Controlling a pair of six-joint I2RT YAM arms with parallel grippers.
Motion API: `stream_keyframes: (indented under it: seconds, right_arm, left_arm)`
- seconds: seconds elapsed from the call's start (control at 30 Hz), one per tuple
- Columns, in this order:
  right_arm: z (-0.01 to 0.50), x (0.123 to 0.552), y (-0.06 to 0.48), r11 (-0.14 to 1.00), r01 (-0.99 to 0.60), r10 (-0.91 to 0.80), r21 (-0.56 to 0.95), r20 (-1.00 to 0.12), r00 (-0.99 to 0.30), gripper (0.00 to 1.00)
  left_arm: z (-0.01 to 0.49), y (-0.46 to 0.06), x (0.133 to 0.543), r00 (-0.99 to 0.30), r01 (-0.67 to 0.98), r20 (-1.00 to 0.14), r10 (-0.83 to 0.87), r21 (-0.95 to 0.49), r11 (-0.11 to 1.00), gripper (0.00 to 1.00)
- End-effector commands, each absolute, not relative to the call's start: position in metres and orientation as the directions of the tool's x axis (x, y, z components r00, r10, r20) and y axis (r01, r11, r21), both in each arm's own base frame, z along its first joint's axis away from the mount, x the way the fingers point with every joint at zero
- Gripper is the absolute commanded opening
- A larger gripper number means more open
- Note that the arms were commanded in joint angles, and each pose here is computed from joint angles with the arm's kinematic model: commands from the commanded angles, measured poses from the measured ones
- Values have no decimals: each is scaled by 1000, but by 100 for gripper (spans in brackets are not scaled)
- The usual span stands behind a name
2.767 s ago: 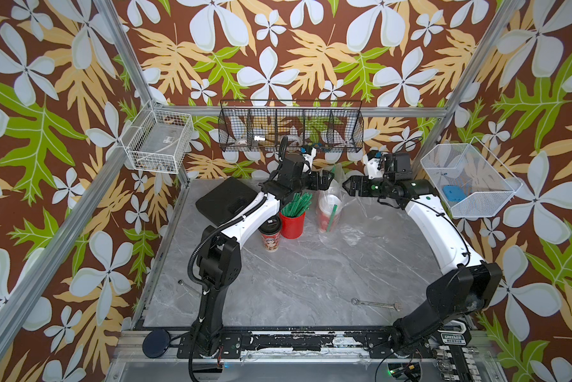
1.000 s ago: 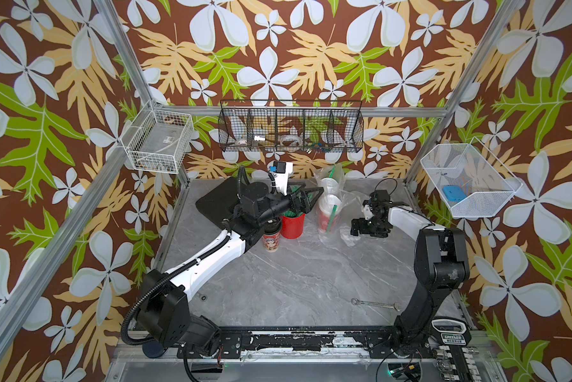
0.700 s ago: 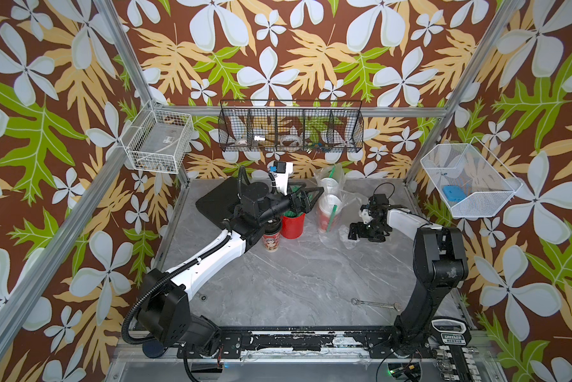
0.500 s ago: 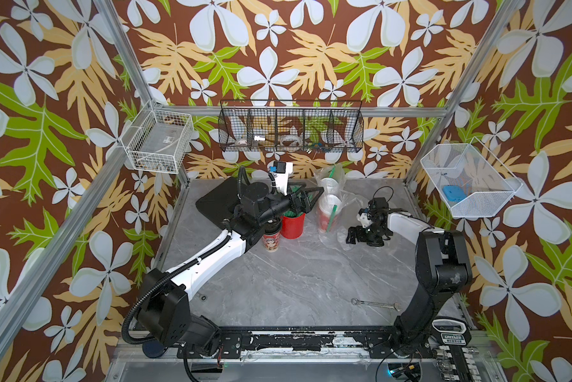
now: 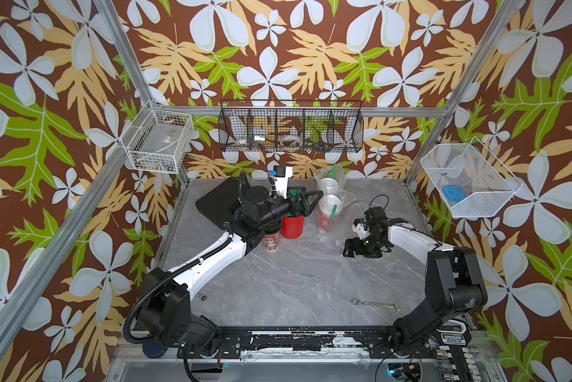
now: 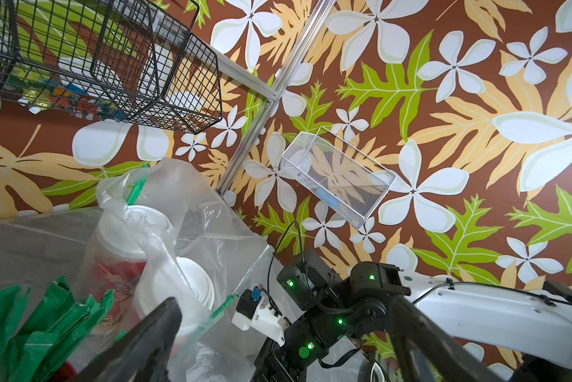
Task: Pack milk tea into plastic carrier bags
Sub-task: Adjust the plastic carrier bag at the center of the board.
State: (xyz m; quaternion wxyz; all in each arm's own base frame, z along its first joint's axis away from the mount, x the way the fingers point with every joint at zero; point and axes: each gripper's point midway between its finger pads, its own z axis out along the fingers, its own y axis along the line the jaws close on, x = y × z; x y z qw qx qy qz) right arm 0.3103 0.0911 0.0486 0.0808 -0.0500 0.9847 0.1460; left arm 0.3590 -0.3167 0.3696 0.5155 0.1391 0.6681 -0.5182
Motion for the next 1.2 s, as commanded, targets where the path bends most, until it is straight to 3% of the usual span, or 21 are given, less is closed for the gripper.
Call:
stream_keyframes:
  seconds: [0.0,0.33,0.57,1.03,1.17]
  right_arm:
    - [47,305,97,945,-115,-69,305,-158,-985,89]
    - [38,262,164,882,-284,-269,376,-94,-959,79]
    - [51,247,204,818,-357,-342,451,-117,-932,60]
    - [33,227,250,728,-431,-462,533,-84,-883,41]
    - [29,222,264,695,-460,-512,552,-69,-856,28]
  left_arm:
    - [385,-315,355,-394,750,-840,-373,-529,399,99]
    - [381,-311,352,-395,743,-838,-377,-532,406,99]
    - [381,-309,349,-394,742,-838,-378,-533,408,99]
    - [381,-294,340,-366,728,-851,-376,-513,454,99]
    - [380,-290,339,-353,719,-858,-373,-504,478,99]
